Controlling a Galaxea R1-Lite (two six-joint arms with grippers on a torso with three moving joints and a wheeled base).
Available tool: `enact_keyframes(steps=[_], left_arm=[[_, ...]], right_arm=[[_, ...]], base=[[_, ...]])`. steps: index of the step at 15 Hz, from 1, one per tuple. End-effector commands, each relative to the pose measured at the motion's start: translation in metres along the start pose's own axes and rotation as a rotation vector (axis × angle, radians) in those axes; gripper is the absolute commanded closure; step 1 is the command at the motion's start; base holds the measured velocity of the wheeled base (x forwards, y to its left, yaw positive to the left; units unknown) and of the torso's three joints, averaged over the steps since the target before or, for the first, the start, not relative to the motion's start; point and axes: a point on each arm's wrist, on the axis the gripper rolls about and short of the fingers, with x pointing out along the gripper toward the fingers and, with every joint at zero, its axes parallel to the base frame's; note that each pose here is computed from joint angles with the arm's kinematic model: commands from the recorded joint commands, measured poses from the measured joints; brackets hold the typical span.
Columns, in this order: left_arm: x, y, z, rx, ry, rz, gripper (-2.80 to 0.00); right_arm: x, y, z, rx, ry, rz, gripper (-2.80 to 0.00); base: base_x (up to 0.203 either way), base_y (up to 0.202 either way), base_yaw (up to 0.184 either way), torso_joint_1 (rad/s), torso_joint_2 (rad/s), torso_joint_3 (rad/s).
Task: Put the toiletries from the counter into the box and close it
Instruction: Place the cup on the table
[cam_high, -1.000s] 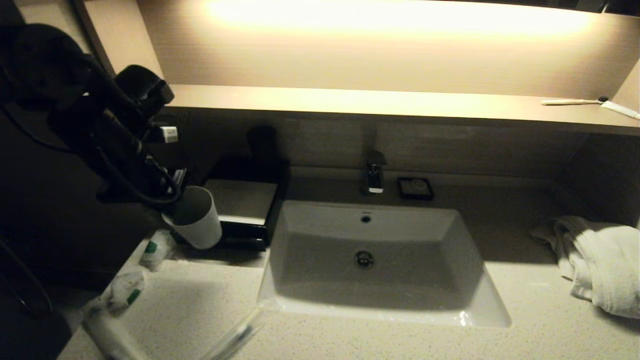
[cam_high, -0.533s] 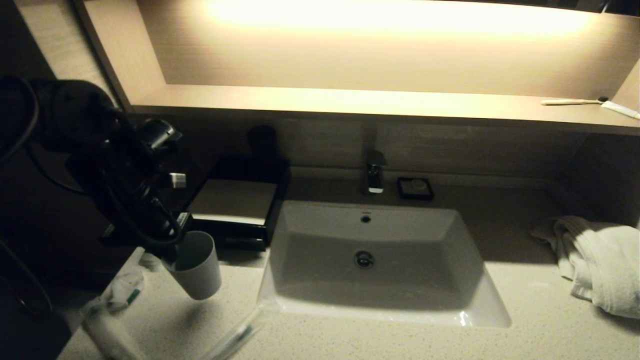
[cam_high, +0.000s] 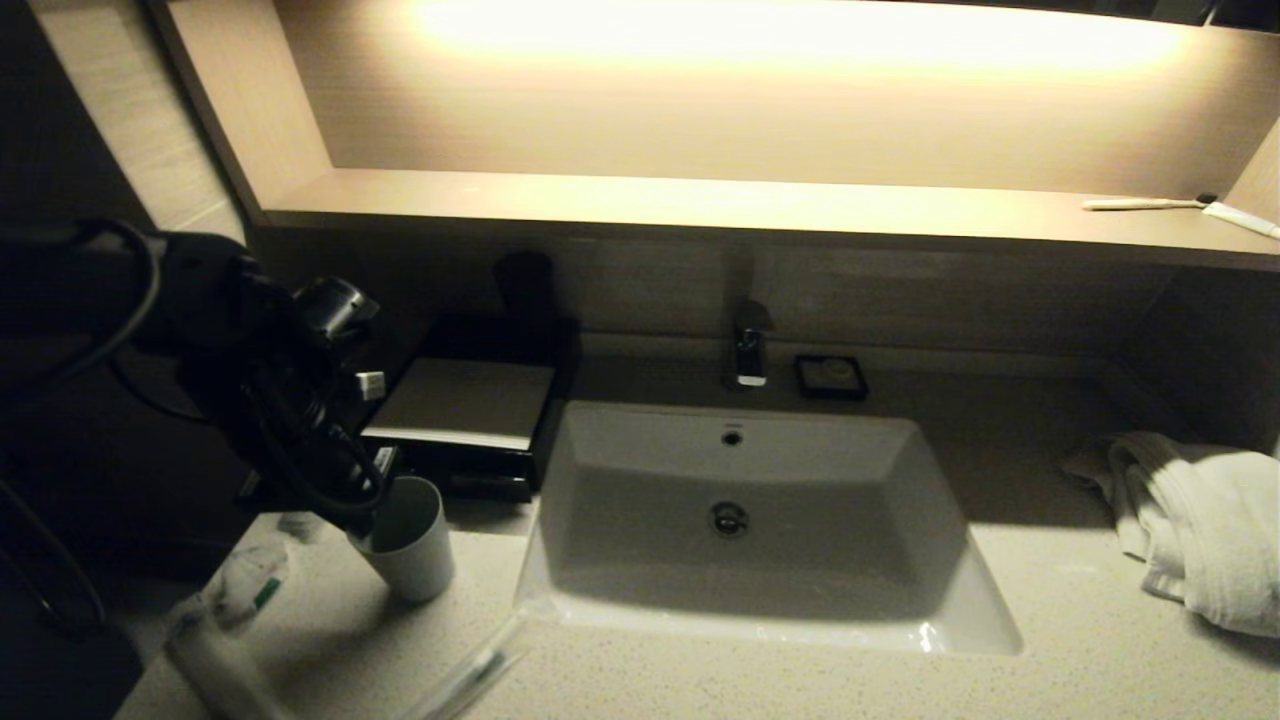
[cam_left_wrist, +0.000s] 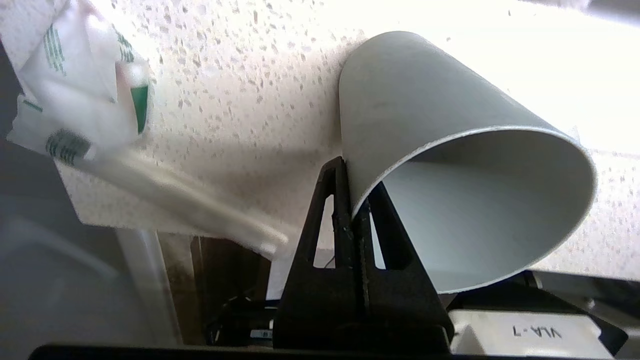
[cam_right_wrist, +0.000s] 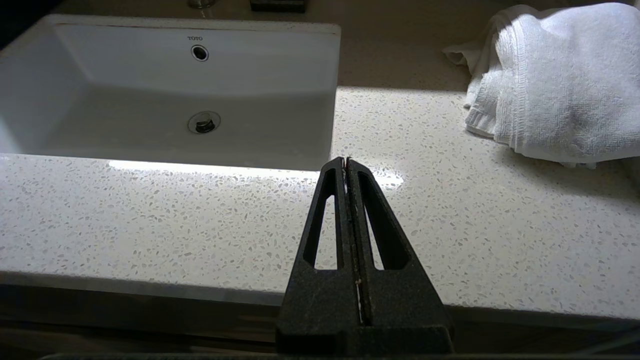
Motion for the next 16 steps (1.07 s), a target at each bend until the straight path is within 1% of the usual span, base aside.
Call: enact_keyframes(steps=[1, 5, 8, 9, 14, 16], left_arm=[[0.008, 0.003, 0.004, -0.013, 0.013, 0.006, 0.00], [0.006, 0.006, 0.010, -0.023, -0.027, 0.001, 0.00], [0.008, 0.005, 0.011, -0.022, -0.034, 0.000, 0.00], [0.008, 0.008, 0.012, -0.028, -0.041, 0.001, -2.80], [-0.001, 0.013, 0.017, -0.051, -0.103, -0.007, -2.80], [-0.013, 0.014, 0.015, -0.051, -0.142, -0.014, -2.80]], right_arm=[[0.000, 0.000, 0.000, 0.000, 0.000, 0.000, 0.00], [0.000, 0.000, 0.000, 0.000, 0.000, -0.001, 0.00], [0.000, 0.000, 0.000, 0.000, 0.000, 0.000, 0.00], [0.000, 0.000, 0.000, 0.000, 0.000, 0.000, 0.00], [0.000, 0.000, 0.000, 0.000, 0.000, 0.000, 0.00], [0.000, 0.000, 0.000, 0.000, -0.001, 0.000, 0.00]], base=[[0.000, 0.000, 0.000, 0.000, 0.00, 0.000], [0.000, 0.000, 0.000, 0.000, 0.00, 0.000], [0.000, 0.000, 0.000, 0.000, 0.00, 0.000], [0.000, 0.000, 0.000, 0.000, 0.00, 0.000], [0.000, 0.000, 0.000, 0.000, 0.00, 0.000], [0.000, 0.000, 0.000, 0.000, 0.00, 0.000]])
